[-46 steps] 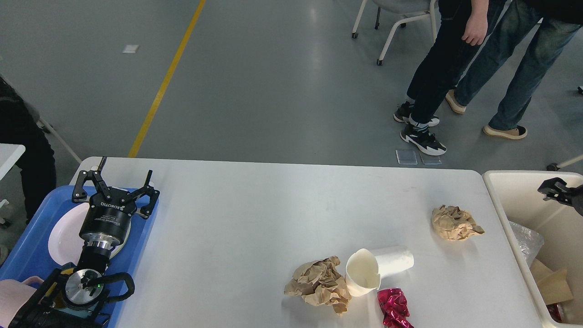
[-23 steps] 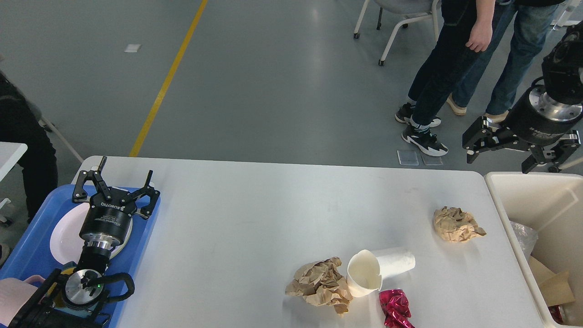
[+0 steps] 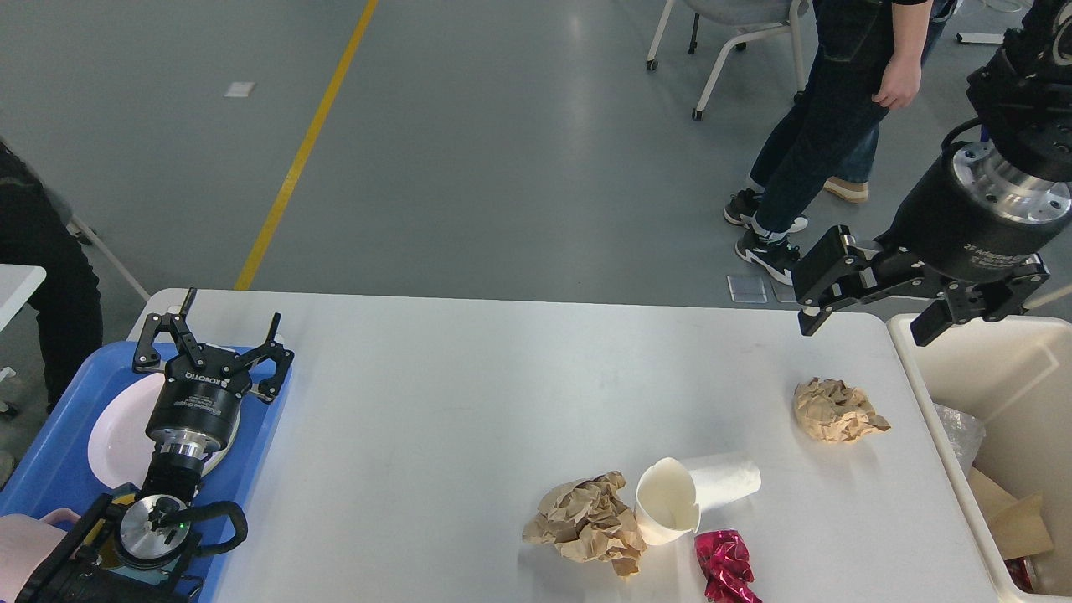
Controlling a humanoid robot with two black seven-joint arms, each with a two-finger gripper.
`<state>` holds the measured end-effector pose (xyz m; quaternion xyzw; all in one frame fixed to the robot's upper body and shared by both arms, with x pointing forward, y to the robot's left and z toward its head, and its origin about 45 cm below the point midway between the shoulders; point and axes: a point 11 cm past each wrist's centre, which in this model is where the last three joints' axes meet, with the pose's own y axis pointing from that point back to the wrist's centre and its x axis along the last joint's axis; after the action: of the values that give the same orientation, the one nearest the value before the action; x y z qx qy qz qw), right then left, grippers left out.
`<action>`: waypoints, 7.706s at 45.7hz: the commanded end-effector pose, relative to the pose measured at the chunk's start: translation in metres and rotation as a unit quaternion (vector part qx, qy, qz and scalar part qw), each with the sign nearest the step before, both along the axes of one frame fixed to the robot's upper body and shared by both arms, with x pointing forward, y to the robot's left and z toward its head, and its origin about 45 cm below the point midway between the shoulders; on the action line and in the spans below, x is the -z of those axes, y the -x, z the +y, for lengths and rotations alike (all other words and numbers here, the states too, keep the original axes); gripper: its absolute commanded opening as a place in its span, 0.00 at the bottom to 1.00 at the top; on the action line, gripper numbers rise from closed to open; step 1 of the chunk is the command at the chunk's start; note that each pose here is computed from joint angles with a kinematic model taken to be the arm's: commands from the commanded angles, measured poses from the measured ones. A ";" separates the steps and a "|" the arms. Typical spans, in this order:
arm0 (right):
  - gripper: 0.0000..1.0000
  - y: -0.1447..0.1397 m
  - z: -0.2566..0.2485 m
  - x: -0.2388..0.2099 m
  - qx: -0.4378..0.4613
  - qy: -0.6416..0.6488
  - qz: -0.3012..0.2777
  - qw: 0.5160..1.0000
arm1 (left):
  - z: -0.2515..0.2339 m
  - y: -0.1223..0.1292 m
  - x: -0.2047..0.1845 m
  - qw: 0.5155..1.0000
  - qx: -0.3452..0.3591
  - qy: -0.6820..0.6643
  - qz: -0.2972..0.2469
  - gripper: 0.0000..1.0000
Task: Tidy desktop
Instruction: 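Move the right gripper down to the bread roll, then grasp the bread roll with the right gripper and lift it, then carry the bread roll over the white bin, then release the bread roll into the bin and raise the right gripper, then lower the right gripper onto the crumpled brown paper wad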
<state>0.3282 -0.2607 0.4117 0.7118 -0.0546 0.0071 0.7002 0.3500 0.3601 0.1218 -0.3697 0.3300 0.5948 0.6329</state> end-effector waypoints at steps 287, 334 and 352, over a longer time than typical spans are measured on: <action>1.00 -0.120 -0.213 0.189 0.307 0.079 -0.266 0.910 | 0.000 0.000 0.000 1.000 0.001 0.000 -0.001 0.96; 1.00 -0.039 0.037 0.026 -0.005 -0.023 0.004 1.000 | 0.000 0.000 0.000 1.000 0.000 0.000 -0.001 0.96; 1.00 -0.017 0.121 0.117 -0.044 -0.115 0.069 0.990 | 0.000 0.000 0.000 1.000 0.001 0.000 -0.001 0.96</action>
<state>0.3581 -0.1758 0.3303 0.7717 -0.0043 -0.0140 0.6358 0.3501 0.3599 0.1222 -0.3702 0.3297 0.5940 0.6336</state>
